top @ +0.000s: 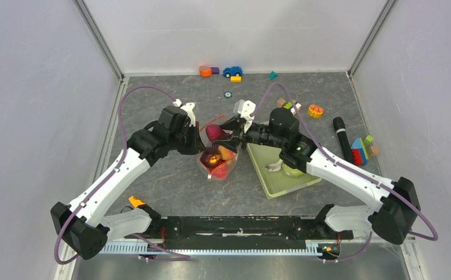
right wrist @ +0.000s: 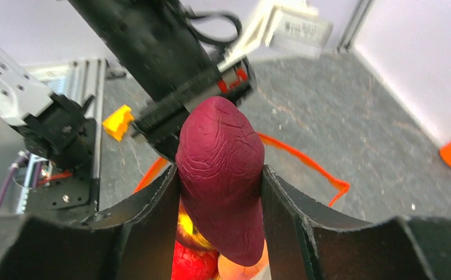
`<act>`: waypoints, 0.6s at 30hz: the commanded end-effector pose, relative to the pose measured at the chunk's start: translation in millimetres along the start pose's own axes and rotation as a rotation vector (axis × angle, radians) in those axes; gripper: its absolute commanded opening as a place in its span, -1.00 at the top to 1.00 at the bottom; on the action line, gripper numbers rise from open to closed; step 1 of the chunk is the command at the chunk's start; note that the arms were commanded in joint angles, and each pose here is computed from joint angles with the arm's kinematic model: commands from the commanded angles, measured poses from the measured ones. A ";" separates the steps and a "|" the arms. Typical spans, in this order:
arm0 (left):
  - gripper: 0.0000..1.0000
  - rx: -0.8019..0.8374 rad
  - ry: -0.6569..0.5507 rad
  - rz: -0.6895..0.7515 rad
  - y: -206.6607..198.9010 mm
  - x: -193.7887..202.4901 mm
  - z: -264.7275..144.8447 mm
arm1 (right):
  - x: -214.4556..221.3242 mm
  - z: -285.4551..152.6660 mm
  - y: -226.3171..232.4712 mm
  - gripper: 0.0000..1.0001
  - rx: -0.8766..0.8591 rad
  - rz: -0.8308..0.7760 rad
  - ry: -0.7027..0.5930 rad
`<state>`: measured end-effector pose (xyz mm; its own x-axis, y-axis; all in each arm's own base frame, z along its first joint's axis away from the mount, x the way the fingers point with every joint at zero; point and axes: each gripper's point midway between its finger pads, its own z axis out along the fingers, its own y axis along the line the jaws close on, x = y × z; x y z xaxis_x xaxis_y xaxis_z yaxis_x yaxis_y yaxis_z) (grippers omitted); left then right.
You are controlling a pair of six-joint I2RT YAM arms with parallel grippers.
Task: Place the food in the zip-top bag and seal the zipper
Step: Place the fake fruit in the zipper food storage bag.
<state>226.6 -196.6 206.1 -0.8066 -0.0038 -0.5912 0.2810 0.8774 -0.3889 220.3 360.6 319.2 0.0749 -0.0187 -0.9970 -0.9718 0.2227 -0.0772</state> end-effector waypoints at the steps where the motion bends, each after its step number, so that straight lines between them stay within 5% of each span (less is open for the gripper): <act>1: 0.96 0.058 -0.061 0.063 -11.9 -15.0 -8.5 | 18.3 8.3 -21.5 0.38 0.117 -0.042 0.107; 14: 0.96 0.055 -0.056 0.064 -11.2 -14.5 -6.8 | 61.5 9.6 -45.5 0.37 0.301 -0.132 0.314; 18: 0.96 0.056 -0.056 0.065 -11.5 -14.6 -7.0 | 72.9 6.6 -45.2 0.00 0.335 -0.147 0.382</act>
<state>226.9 -197.5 206.8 -0.8051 -0.0045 -0.5931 0.2841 0.8749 -0.3922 258.8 359.1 236.1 0.0260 -0.3737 -0.9272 -0.8801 0.4314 -0.1986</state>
